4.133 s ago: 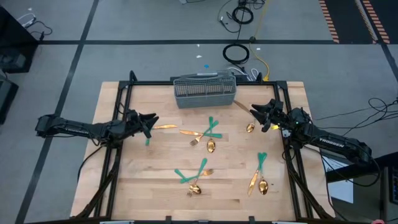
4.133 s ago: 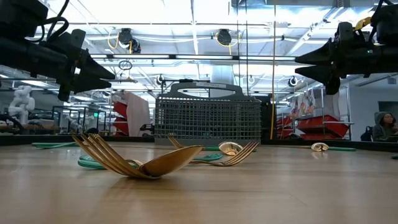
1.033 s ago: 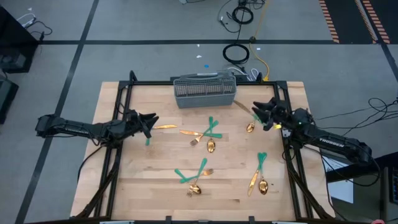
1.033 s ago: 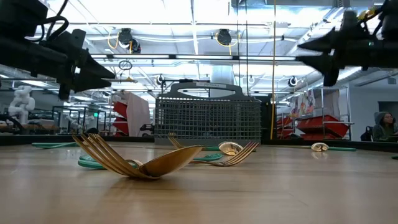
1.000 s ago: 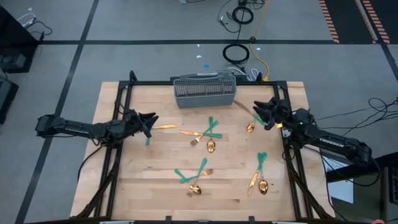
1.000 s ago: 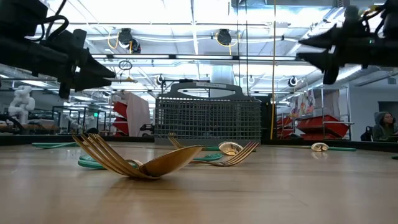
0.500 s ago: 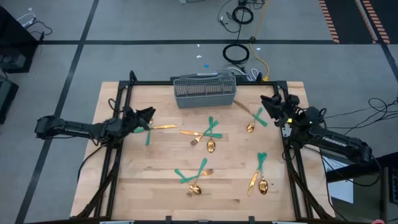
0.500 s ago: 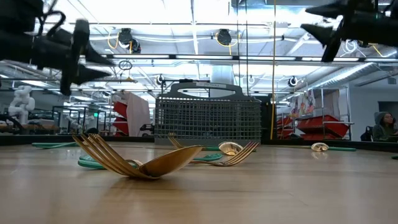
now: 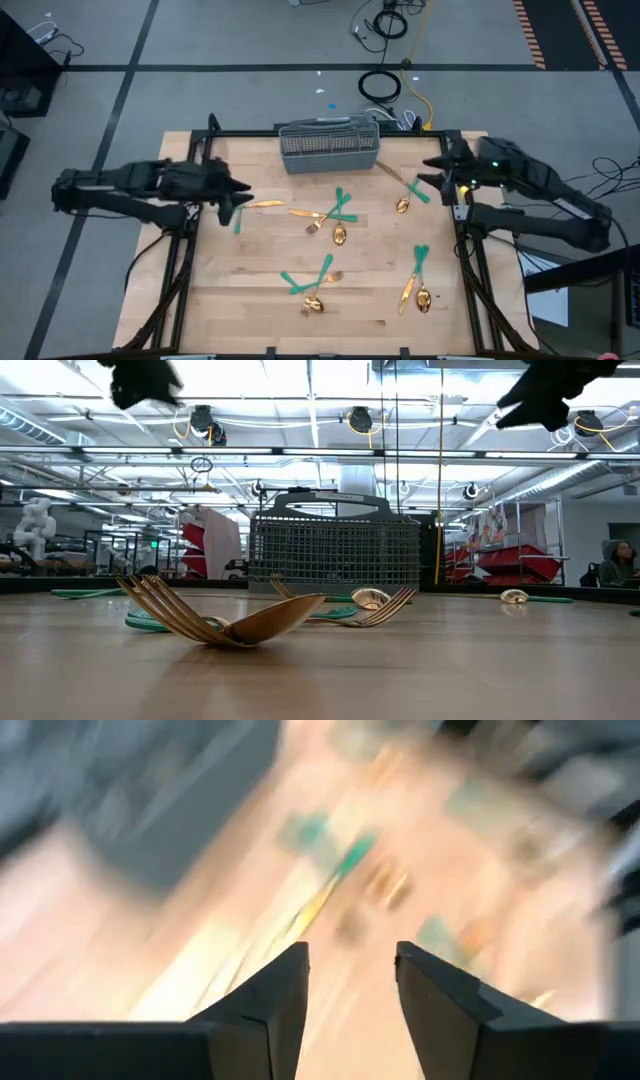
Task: Sort silverware
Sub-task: Put the gold fork into the left section of the gray utensil holder
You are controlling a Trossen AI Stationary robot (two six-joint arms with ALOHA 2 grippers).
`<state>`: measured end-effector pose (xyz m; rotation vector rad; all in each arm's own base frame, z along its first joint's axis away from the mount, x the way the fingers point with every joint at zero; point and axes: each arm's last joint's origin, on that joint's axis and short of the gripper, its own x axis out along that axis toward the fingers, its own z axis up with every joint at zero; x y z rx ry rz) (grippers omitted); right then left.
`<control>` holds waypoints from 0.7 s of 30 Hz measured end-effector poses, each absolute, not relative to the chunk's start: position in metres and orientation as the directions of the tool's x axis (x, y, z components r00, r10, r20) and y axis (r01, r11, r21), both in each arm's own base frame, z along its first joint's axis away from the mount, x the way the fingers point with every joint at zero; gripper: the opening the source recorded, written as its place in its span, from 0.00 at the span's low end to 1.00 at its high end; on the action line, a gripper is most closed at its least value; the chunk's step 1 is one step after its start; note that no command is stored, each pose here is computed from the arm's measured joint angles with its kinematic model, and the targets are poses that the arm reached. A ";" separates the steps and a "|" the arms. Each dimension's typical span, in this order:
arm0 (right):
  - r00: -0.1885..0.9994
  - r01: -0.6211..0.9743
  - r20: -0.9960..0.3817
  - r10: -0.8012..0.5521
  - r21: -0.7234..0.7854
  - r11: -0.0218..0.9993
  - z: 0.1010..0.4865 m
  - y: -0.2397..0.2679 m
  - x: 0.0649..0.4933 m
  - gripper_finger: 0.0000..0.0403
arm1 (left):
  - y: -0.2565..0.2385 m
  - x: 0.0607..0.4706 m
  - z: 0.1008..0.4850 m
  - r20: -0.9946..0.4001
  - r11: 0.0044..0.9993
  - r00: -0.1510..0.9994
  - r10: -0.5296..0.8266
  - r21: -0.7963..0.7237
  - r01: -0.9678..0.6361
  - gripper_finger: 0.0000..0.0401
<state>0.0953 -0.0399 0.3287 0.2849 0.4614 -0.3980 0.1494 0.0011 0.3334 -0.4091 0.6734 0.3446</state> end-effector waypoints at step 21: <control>0.626 0.444 -0.740 -0.245 0.080 0.892 0.293 -0.065 0.151 0.63 | 0.046 0.149 0.216 -0.932 0.236 0.182 0.312 -0.109 -0.966 0.43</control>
